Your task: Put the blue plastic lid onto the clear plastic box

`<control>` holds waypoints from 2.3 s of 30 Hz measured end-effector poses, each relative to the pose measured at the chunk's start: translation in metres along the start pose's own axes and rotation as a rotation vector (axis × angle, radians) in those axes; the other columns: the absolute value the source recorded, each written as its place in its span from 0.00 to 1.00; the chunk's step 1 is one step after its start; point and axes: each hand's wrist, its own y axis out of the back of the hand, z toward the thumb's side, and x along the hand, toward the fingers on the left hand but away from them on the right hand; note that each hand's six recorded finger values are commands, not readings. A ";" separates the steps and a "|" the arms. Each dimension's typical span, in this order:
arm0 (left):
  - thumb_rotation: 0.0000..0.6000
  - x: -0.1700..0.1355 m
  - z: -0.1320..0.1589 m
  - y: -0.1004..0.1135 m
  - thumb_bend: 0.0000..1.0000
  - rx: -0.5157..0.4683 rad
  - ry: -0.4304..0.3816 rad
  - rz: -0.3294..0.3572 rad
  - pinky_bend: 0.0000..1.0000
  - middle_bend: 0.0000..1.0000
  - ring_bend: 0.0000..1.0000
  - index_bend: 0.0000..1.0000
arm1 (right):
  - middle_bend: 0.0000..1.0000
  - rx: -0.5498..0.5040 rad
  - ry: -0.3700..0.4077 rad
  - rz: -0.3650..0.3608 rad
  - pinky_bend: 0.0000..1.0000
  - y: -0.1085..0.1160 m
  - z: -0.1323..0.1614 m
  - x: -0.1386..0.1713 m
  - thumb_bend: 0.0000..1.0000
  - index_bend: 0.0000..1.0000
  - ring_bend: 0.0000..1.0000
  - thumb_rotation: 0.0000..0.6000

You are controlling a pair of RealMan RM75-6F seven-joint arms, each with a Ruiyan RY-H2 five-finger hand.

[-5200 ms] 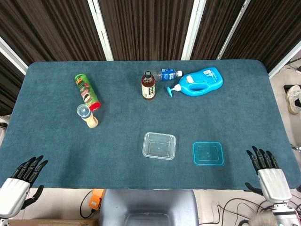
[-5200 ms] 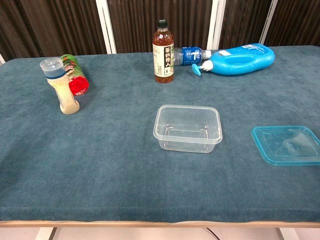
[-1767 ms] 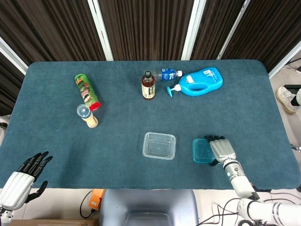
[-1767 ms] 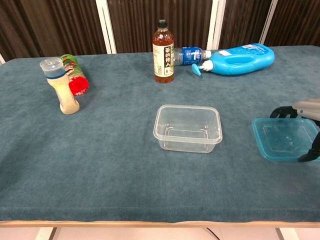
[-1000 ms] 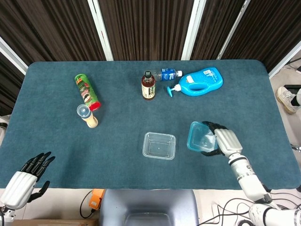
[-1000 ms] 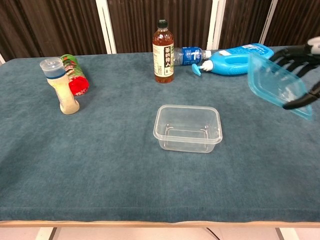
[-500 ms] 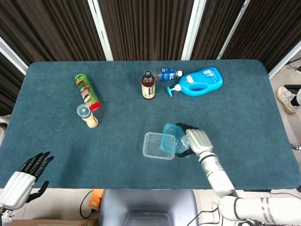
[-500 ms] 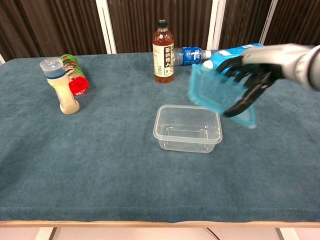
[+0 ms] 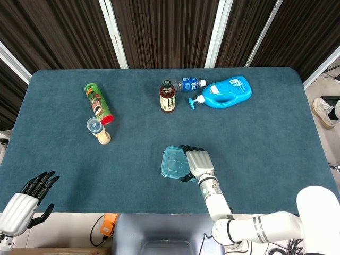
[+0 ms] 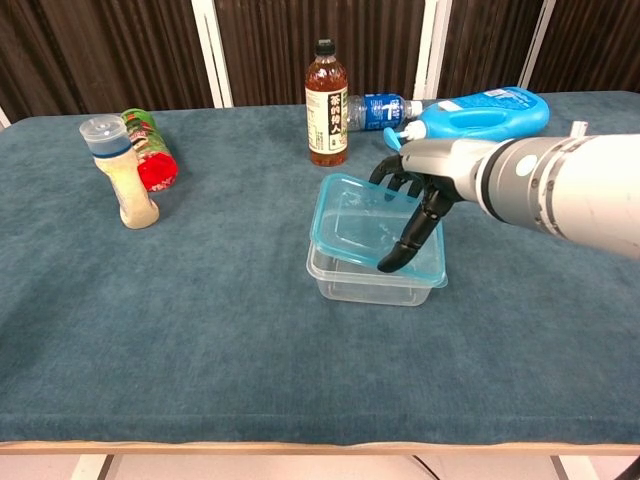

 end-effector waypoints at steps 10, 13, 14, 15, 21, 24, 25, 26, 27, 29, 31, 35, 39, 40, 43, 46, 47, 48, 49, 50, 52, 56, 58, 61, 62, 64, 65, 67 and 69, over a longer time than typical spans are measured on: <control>1.00 -0.001 0.000 0.000 0.43 0.000 0.003 0.001 0.16 0.00 0.00 0.00 | 0.48 -0.011 0.004 0.000 0.50 -0.001 0.003 -0.003 0.34 0.75 0.40 1.00; 1.00 -0.001 0.000 0.000 0.43 0.000 0.002 0.001 0.16 0.00 0.00 0.00 | 0.48 -0.010 0.003 0.002 0.50 -0.003 0.004 -0.004 0.35 0.75 0.40 1.00; 1.00 -0.001 0.000 0.001 0.43 0.000 0.002 0.001 0.16 0.00 0.00 0.00 | 0.48 -0.009 0.002 0.002 0.50 -0.003 0.004 -0.005 0.35 0.75 0.40 1.00; 1.00 -0.002 0.000 0.001 0.43 0.000 0.002 0.002 0.16 0.00 0.00 0.00 | 0.48 -0.007 0.001 0.001 0.50 -0.004 0.005 -0.005 0.35 0.75 0.40 1.00; 1.00 -0.002 -0.001 0.002 0.43 -0.004 0.002 0.006 0.16 0.00 0.00 0.00 | 0.48 -0.006 -0.003 0.001 0.50 -0.005 0.004 -0.006 0.35 0.75 0.40 1.00; 1.00 -0.002 -0.001 0.002 0.43 -0.003 0.001 0.004 0.16 0.00 0.00 0.00 | 0.48 -0.004 -0.004 -0.001 0.50 -0.004 0.003 -0.006 0.34 0.75 0.40 1.00; 1.00 -0.002 0.000 0.001 0.43 -0.003 0.000 0.004 0.16 0.00 0.00 0.00 | 0.48 -0.003 -0.004 0.000 0.50 -0.004 0.003 -0.006 0.35 0.75 0.40 1.00; 1.00 -0.002 0.000 0.001 0.43 -0.002 0.000 0.004 0.16 0.00 0.00 0.00 | 0.48 -0.003 -0.005 0.000 0.50 -0.005 0.003 -0.006 0.35 0.75 0.40 1.00; 1.00 -0.002 0.000 0.001 0.43 -0.002 0.000 0.004 0.16 0.00 0.00 0.00 | 0.48 -0.004 -0.004 0.002 0.50 -0.005 0.003 -0.005 0.35 0.75 0.40 1.00; 1.00 -0.002 0.000 0.001 0.43 -0.002 0.001 0.005 0.16 0.00 0.00 0.00 | 0.48 -0.004 -0.003 0.004 0.50 -0.005 0.003 -0.005 0.35 0.75 0.40 1.00; 1.00 -0.003 0.000 0.002 0.43 -0.002 0.001 0.006 0.16 0.00 0.00 0.00 | 0.48 -0.003 -0.003 0.005 0.50 -0.006 0.003 -0.005 0.35 0.75 0.40 1.00; 1.00 -0.003 0.000 0.002 0.43 -0.003 0.000 0.006 0.16 0.00 0.00 0.00 | 0.48 -0.004 0.001 0.008 0.50 -0.006 0.003 -0.005 0.34 0.74 0.40 1.00; 1.00 -0.003 0.000 0.002 0.43 -0.004 0.000 0.008 0.16 0.00 0.00 0.00 | 0.48 -0.007 0.005 0.009 0.50 -0.006 0.003 -0.004 0.35 0.74 0.40 1.00; 1.00 -0.003 0.000 0.002 0.43 -0.004 0.000 0.008 0.16 0.00 0.00 0.00 | 0.48 -0.007 0.005 0.008 0.50 -0.006 0.003 -0.004 0.35 0.74 0.40 1.00; 1.00 -0.003 0.000 0.002 0.43 -0.003 -0.001 0.007 0.16 0.00 0.00 0.00 | 0.48 -0.008 0.003 0.005 0.50 -0.005 0.002 -0.004 0.34 0.74 0.40 1.00; 1.00 -0.003 0.000 0.002 0.43 -0.002 0.000 0.006 0.16 0.00 0.00 0.00 | 0.48 -0.009 0.004 0.005 0.50 -0.005 0.002 -0.004 0.35 0.74 0.40 1.00; 1.00 -0.003 0.000 0.002 0.43 -0.002 0.000 0.006 0.16 0.00 0.00 0.00 | 0.48 -0.010 0.004 0.005 0.50 -0.005 0.001 -0.003 0.35 0.74 0.40 1.00; 1.00 -0.003 0.000 0.002 0.43 -0.001 0.000 0.006 0.16 0.00 0.00 0.00 | 0.48 -0.011 0.004 0.005 0.50 -0.004 0.001 -0.003 0.35 0.74 0.40 1.00; 1.00 -0.003 0.000 0.001 0.43 -0.001 0.000 0.006 0.16 0.00 0.00 0.00 | 0.48 -0.012 0.003 0.004 0.50 -0.004 0.000 -0.003 0.35 0.74 0.40 1.00; 1.00 -0.003 0.000 0.001 0.43 0.000 -0.001 0.005 0.16 0.00 0.00 0.00 | 0.48 -0.012 0.003 0.004 0.50 -0.004 0.000 -0.003 0.34 0.74 0.40 1.00; 1.00 -0.003 0.000 0.001 0.43 0.001 -0.002 0.004 0.16 0.00 0.00 0.00 | 0.48 -0.013 0.001 0.002 0.50 -0.003 -0.002 -0.003 0.34 0.74 0.40 1.00; 1.00 -0.002 0.001 0.001 0.43 0.001 -0.001 0.003 0.16 0.00 0.00 0.00 | 0.48 -0.015 0.003 0.002 0.50 -0.003 -0.003 -0.003 0.34 0.74 0.40 1.00; 1.00 -0.002 0.001 0.001 0.43 0.001 -0.002 0.003 0.16 0.00 0.00 0.00 | 0.48 -0.015 0.005 0.003 0.50 -0.003 -0.003 -0.003 0.35 0.74 0.40 1.00; 1.00 -0.002 0.001 0.001 0.43 0.001 -0.002 0.003 0.16 0.00 0.00 0.00 | 0.48 -0.020 0.010 0.002 0.50 -0.004 -0.001 -0.004 0.35 0.74 0.40 1.00; 1.00 -0.002 0.000 0.001 0.43 0.000 -0.002 0.003 0.16 0.00 0.00 0.00 | 0.48 -0.022 0.011 0.002 0.50 -0.004 -0.001 -0.004 0.34 0.74 0.40 1.00; 1.00 -0.002 0.001 0.001 0.43 0.000 -0.003 0.004 0.16 0.00 0.00 0.00 | 0.48 -0.024 0.013 0.000 0.50 -0.004 0.000 -0.005 0.34 0.74 0.40 1.00; 1.00 -0.002 0.001 0.001 0.43 0.000 -0.003 0.004 0.16 0.00 0.00 0.00 | 0.48 -0.024 0.012 0.000 0.50 -0.004 0.001 -0.006 0.34 0.74 0.40 1.00; 1.00 -0.003 0.001 0.001 0.43 -0.001 -0.003 0.004 0.16 0.00 0.00 0.00 | 0.48 -0.024 0.012 -0.002 0.50 -0.005 0.001 -0.007 0.34 0.74 0.40 1.00; 1.00 -0.003 0.000 0.001 0.43 -0.002 -0.003 0.005 0.16 0.00 0.00 0.00 | 0.48 -0.027 0.012 -0.004 0.50 -0.005 0.002 -0.007 0.35 0.74 0.40 1.00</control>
